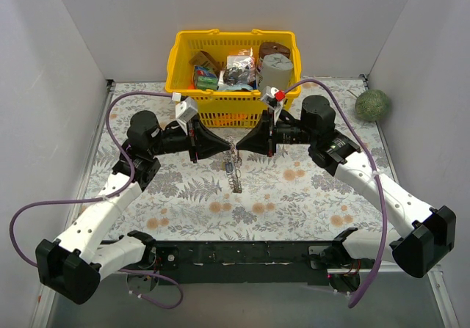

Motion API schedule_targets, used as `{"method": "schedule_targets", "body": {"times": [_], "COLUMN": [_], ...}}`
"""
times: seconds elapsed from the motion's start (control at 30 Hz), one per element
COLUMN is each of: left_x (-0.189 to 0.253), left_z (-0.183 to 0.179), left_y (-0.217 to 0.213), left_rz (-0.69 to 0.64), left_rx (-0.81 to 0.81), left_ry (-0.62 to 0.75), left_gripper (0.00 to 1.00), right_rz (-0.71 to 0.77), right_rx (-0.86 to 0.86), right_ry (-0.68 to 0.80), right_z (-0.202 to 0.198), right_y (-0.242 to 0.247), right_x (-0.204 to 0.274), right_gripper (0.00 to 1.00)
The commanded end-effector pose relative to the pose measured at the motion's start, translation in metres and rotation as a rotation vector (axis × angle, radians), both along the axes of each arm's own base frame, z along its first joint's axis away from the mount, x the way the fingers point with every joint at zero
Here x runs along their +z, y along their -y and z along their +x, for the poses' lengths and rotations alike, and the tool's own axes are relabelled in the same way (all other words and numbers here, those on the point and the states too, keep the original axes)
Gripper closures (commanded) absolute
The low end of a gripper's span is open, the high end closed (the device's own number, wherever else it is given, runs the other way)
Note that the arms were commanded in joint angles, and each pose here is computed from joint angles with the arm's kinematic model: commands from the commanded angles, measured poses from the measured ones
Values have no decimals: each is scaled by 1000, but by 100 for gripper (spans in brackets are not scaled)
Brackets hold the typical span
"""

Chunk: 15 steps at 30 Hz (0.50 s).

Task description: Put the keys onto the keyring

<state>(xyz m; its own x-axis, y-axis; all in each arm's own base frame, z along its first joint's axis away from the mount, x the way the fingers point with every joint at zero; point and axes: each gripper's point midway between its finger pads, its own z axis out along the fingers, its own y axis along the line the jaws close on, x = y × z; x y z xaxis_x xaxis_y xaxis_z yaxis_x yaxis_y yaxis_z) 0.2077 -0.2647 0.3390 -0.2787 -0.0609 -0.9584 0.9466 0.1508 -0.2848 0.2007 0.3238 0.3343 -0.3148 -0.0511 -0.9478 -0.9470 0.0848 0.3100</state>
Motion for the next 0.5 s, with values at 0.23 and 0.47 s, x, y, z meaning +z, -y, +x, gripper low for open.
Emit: {"method": "schedule_targets", "body": {"times": [0.23, 0.47], "left_x": [25, 31], "left_z": [-15, -17], "left_y": [-3, -3], "left_rz": [-68, -92], "left_rx": [-16, -20], "left_ry": [100, 116], "left_gripper": [100, 100], "right_rz": [10, 13], "right_rx": [40, 70], "right_ry": [-4, 1], "right_z": [-3, -6], "right_y": [-3, -4], "right_x": [-4, -5], "right_gripper": [99, 81]}}
